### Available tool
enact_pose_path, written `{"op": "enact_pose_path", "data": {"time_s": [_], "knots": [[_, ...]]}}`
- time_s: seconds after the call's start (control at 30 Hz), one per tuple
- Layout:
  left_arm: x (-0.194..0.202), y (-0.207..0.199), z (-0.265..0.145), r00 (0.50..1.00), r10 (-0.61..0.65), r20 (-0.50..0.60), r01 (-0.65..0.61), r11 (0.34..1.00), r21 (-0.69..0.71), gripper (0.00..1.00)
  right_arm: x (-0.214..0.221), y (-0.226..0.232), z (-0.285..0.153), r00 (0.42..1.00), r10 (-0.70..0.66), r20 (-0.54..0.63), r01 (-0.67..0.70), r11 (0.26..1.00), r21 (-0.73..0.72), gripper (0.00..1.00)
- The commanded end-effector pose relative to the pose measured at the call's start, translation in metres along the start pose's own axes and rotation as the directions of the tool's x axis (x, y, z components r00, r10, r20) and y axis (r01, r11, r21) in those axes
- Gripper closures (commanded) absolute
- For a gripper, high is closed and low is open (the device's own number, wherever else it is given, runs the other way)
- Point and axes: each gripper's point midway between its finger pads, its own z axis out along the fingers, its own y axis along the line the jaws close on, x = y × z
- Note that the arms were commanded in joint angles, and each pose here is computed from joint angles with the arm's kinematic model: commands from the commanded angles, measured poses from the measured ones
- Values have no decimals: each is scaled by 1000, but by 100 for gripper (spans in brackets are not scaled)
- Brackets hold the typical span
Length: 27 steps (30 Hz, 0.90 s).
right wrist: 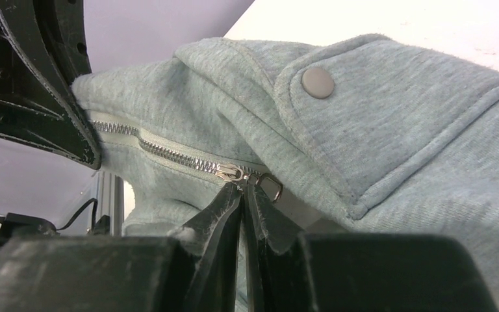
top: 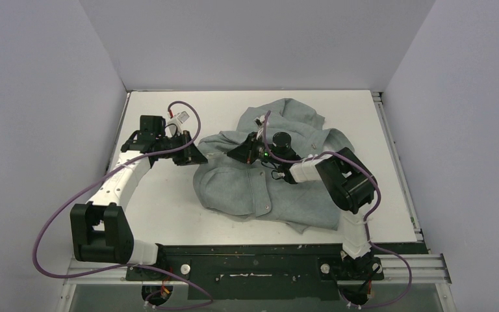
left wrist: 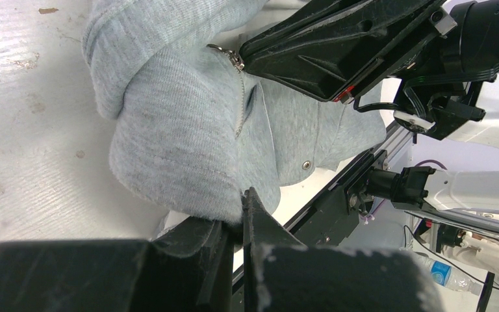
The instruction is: Zip up the jacket
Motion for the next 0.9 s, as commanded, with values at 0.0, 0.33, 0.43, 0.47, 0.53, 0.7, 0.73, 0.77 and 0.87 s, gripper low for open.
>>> {"op": "enact_pose_path", "data": {"time_s": [0.0,0.33,0.43,0.47,0.53,0.7,0.73,0.77,0.87], "knots": [[-10,-8,0,999,41,29,-42,998,40,100,-53,25,-1,983,-125,133,128,992,-14,92],[-9,-7,1,999,37,27,-38,998,41,100,-50,6,1,963,-269,11,264,951,159,92],[-9,-7,1,999,37,26,-38,998,43,100,-48,6,3,958,-287,-19,286,941,179,93],[-9,-7,1,999,37,26,-38,998,43,100,-47,6,3,959,-282,-20,281,943,178,93],[-9,-8,1,999,39,27,-41,998,43,100,-45,11,2,964,-266,-10,264,951,161,90],[-9,-10,-1,998,48,32,-50,998,48,100,-37,15,0,980,-196,22,191,973,130,63],[-9,-11,-2,998,50,34,-52,997,50,100,-35,14,-1,982,-185,26,180,975,132,62],[-9,-11,-2,998,51,33,-53,997,50,100,-33,13,-2,984,-173,31,168,976,139,62],[-8,-13,-2,998,65,28,-66,997,50,100,-28,3,-6,989,-145,24,139,973,187,62]]}}
